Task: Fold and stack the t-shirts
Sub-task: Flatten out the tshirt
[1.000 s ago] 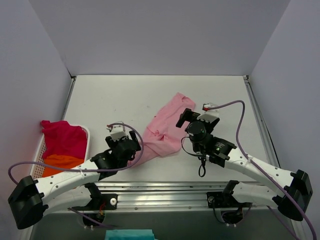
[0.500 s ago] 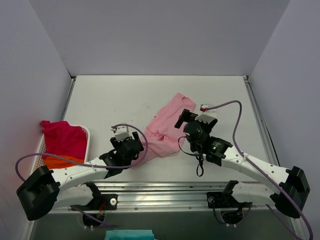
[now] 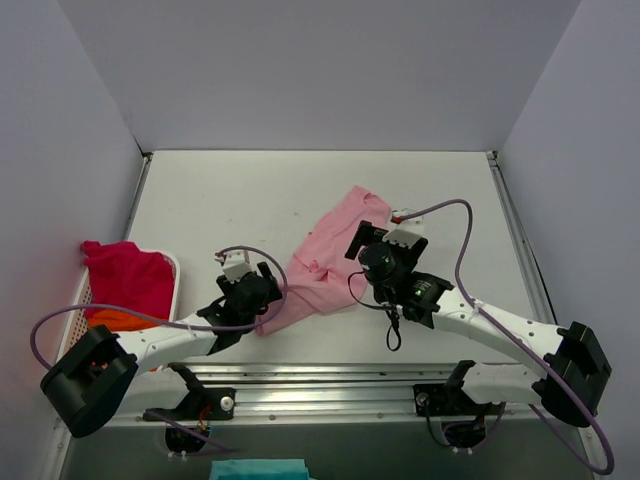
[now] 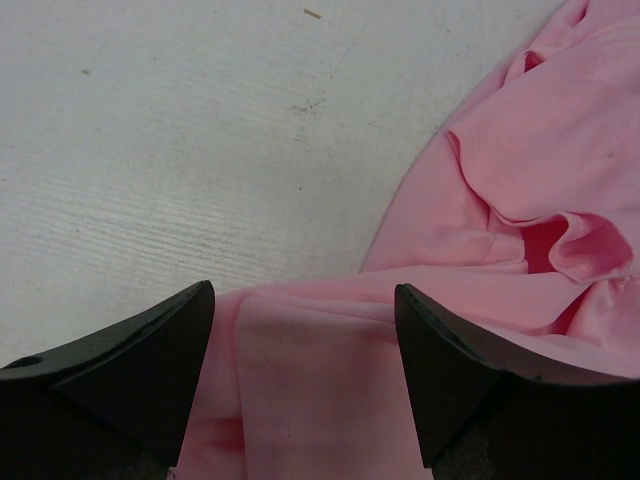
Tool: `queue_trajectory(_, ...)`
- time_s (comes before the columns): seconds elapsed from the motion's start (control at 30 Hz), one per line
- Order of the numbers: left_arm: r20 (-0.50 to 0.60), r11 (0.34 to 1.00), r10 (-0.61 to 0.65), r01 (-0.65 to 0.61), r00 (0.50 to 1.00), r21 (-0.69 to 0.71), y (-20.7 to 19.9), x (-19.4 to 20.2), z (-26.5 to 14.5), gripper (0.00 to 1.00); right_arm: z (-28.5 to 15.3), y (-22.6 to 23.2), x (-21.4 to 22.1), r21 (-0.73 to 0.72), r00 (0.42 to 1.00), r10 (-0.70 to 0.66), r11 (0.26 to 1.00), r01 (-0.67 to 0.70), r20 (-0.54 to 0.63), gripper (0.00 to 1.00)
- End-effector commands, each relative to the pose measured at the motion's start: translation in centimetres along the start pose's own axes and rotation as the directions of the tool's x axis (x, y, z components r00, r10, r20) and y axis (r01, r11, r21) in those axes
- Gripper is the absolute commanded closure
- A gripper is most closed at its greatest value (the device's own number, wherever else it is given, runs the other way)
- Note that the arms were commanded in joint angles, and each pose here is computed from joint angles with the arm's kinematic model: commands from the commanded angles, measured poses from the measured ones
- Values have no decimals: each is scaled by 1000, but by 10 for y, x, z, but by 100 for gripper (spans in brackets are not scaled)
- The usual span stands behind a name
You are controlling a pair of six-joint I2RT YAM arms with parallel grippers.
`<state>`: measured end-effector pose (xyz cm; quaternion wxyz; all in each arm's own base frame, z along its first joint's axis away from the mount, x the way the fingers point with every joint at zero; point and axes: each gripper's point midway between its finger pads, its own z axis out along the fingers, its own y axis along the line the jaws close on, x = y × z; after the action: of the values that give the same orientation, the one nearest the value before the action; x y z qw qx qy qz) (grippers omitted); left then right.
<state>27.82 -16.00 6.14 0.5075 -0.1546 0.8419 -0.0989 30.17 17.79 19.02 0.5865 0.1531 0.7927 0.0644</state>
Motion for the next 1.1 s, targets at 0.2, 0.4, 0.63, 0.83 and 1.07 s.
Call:
queue_trajectory(0.2,47,981,-135,127,990,144,-12,-22,-17,18,8,3,-6,38,999,26,999,-28,28,0)
queue_trajectory(0.4,23,982,-133,128,991,137,-11,-13,-12,18,8,3,-5,40,999,24,999,-25,26,0)
queue_trajectory(0.63,-14,985,-112,113,994,128,-16,2,5,18,8,1,-5,44,999,26,999,-27,26,0)
queue_trajectory(0.83,-32,985,-107,110,994,132,-18,10,11,25,11,2,-1,47,1000,18,999,-19,19,0)
queue_trajectory(1.07,10,983,-121,119,993,140,-17,-6,3,30,12,2,1,53,1000,12,998,-13,17,0)
